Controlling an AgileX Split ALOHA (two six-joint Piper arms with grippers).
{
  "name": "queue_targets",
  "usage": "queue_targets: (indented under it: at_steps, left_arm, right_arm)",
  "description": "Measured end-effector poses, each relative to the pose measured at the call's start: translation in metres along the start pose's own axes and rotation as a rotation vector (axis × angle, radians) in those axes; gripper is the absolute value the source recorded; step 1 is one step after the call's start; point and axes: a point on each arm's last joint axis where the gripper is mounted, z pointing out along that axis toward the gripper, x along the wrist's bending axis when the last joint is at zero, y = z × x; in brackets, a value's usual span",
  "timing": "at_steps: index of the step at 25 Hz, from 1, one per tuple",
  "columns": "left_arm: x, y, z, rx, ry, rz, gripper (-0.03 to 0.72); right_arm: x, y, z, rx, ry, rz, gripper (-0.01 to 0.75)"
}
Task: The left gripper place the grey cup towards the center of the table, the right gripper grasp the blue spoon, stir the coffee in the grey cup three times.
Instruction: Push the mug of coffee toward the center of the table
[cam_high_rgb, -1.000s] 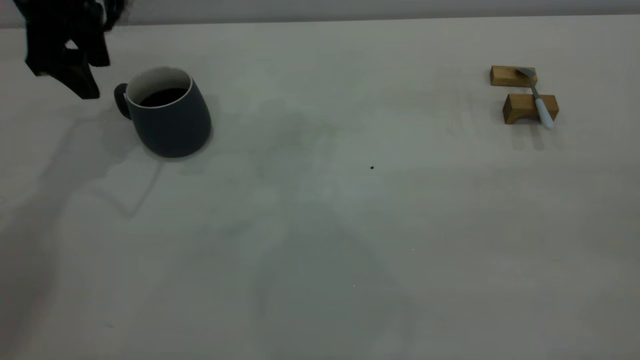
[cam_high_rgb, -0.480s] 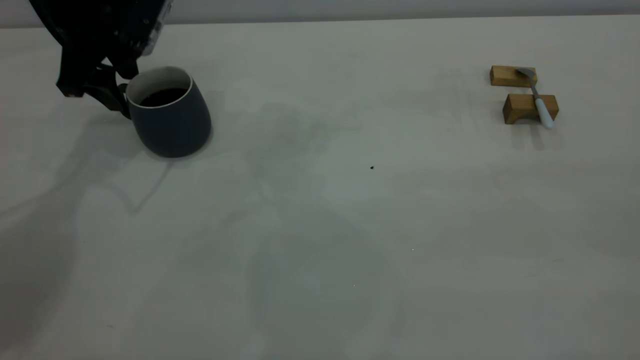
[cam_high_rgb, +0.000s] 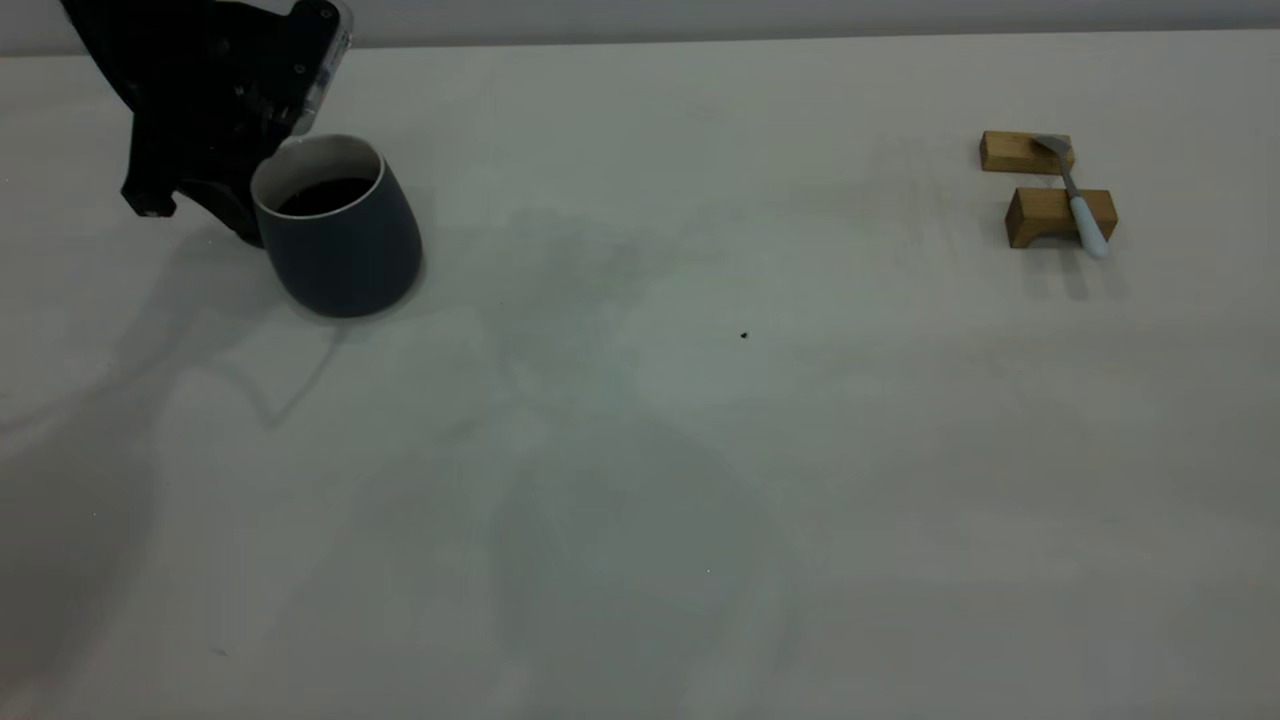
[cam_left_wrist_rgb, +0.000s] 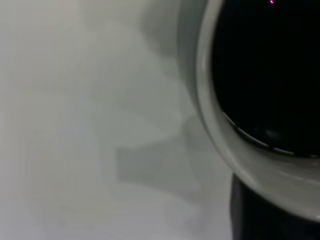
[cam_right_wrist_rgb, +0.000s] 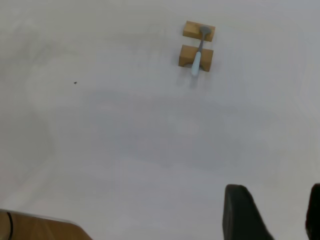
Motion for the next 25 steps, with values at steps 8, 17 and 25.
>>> queue_targets:
  at_steps: [8, 17, 25]
  left_arm:
    - [-0.002, 0.008, 0.0, 0.004, -0.02, -0.047, 0.2]
    - [-0.002, 0.073, -0.005, -0.016, -0.024, -0.036, 0.2]
    - [-0.007, 0.136, -0.011, -0.047, 0.015, 0.041, 0.2]
  right_arm:
    - [0.0, 0.0, 0.0, 0.0, 0.0, 0.0, 0.357]
    - [0.0, 0.0, 0.0, 0.0, 0.0, 0.0, 0.357]
    - [0.0, 0.0, 0.0, 0.0, 0.0, 0.0, 0.357]
